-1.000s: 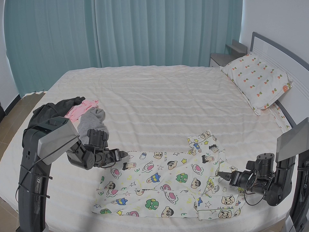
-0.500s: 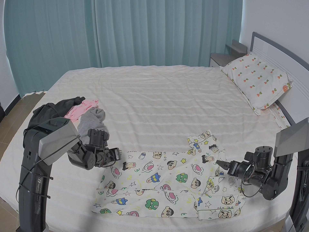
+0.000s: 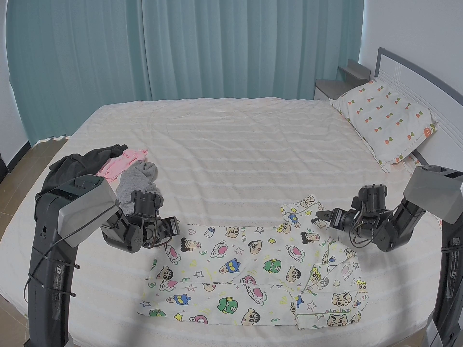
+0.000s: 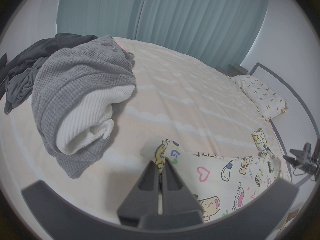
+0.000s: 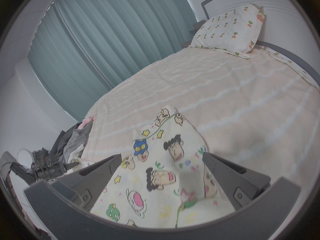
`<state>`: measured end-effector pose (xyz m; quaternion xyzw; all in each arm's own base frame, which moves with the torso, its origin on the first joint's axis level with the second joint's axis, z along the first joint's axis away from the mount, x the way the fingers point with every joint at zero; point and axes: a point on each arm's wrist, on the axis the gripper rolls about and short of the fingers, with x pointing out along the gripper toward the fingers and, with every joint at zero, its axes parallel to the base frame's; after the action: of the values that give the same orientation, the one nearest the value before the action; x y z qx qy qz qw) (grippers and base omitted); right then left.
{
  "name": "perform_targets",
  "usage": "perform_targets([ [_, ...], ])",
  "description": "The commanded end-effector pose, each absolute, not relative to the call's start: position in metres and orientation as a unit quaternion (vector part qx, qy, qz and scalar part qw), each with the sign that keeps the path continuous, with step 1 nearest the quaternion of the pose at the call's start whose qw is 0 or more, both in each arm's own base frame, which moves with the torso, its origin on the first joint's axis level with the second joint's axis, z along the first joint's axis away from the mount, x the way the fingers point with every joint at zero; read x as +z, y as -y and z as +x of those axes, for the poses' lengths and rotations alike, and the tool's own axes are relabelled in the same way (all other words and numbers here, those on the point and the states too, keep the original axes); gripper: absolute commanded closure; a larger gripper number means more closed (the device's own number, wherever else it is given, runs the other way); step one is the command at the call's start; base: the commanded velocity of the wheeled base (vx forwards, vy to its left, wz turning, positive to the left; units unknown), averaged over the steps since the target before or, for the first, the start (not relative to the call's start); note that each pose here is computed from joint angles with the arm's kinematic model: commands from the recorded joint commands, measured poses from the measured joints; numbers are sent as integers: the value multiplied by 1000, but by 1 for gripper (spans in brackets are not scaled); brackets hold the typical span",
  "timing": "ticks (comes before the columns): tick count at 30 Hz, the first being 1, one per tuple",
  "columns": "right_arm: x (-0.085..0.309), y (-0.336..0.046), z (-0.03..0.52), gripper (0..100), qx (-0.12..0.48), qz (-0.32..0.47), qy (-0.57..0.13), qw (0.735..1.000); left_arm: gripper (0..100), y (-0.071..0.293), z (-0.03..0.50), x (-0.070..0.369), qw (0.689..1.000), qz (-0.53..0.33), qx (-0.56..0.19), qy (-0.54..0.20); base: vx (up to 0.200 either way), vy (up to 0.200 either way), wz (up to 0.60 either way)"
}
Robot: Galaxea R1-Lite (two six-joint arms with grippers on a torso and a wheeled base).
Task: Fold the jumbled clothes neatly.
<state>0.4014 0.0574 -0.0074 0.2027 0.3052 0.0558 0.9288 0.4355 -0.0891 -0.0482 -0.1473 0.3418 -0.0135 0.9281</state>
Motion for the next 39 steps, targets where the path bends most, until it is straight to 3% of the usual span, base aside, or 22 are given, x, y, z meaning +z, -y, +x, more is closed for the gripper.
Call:
perform_targets([
  [1,-25,-43,447,0,36,187,-336,923,100,90,435,-41,935,-141,8,-325,0,0,0],
  [11,-53,-43,467,0,28,176,-383,906,100,94,433,-36,937,-136,8,-322,0,0,0],
  [25,-54,-68,477,0,97,189,-392,895,100,95,422,-36,933,-132,17,-333,0,0,0],
  [26,-54,-67,477,100,99,190,-391,895,100,95,421,-37,933,-133,17,-334,0,0,0],
  [39,-56,-59,481,100,93,196,-367,905,100,95,420,-33,933,-141,21,-331,0,0,0],
])
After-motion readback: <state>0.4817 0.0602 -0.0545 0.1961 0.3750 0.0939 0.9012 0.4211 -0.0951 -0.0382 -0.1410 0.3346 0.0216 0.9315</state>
